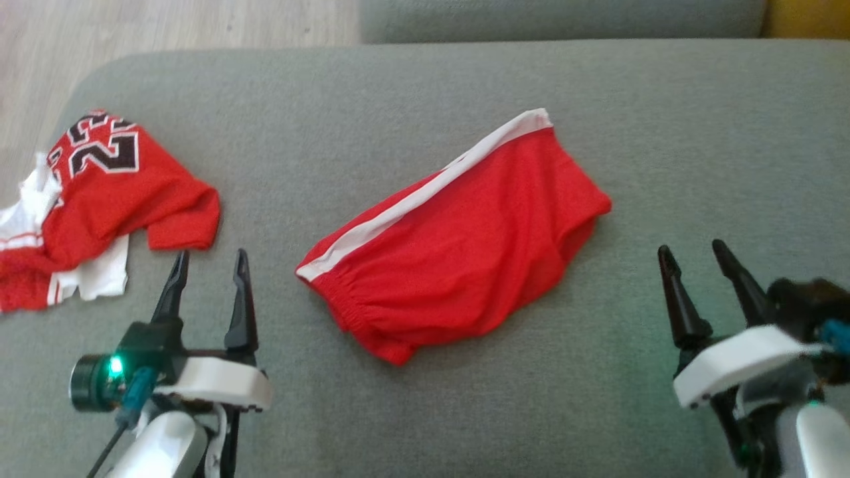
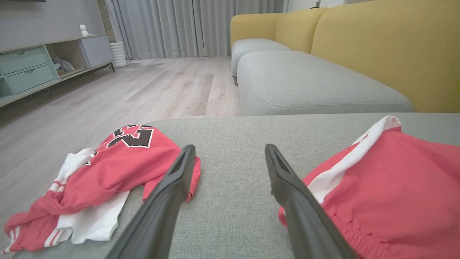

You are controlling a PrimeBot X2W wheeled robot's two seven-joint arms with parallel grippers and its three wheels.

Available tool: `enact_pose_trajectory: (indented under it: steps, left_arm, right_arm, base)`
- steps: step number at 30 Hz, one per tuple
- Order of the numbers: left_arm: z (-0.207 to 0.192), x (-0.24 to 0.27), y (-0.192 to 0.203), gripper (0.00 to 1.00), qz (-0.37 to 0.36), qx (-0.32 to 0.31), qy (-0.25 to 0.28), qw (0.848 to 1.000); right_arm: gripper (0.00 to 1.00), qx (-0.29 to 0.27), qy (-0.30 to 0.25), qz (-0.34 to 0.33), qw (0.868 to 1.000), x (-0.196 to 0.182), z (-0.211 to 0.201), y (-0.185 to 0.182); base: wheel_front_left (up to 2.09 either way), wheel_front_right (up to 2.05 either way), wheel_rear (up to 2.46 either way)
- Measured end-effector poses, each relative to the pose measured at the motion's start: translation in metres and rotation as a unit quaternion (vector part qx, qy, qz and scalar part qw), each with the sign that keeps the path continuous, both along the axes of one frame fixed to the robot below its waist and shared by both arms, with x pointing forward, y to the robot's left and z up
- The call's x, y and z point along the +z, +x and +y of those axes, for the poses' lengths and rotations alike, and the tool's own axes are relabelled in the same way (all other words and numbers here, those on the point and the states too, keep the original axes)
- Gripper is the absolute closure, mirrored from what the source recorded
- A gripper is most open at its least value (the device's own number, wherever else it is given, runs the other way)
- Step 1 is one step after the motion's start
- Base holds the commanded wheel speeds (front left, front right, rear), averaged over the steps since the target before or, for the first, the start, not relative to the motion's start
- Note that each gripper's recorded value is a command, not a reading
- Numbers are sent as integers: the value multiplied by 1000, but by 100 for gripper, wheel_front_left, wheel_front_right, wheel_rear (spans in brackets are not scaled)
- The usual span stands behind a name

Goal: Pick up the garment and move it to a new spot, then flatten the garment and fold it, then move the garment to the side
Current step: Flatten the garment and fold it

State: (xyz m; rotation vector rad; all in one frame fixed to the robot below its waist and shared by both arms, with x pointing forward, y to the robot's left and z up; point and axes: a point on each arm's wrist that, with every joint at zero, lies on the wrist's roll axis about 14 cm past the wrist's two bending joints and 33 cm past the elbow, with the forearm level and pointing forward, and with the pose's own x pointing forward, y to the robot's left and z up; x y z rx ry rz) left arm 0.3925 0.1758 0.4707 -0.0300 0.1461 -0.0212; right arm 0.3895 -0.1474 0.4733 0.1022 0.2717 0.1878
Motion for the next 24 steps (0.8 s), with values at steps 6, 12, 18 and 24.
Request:
enact_pose_trajectory:
  steps: [6,12,18,24]
  left_arm:
    - [-5,18,21,0,-46,0,-1,999]
    - [-4,21,28,0,-59,14,-14,998]
    - [12,15,21,0,-54,37,-6,998]
    - [19,32,21,0,-84,44,9,996]
  right_arm:
    - [0,36,-21,43,998,-29,8,48]
    - [0,77,-29,115,990,-70,32,90]
    - [50,121,-45,219,967,-114,56,90]
    - [100,138,-36,221,965,-108,67,91]
  base:
    - [0,0,0]
    - [0,0,0]
    - [0,0,0]
    - [0,0,0]
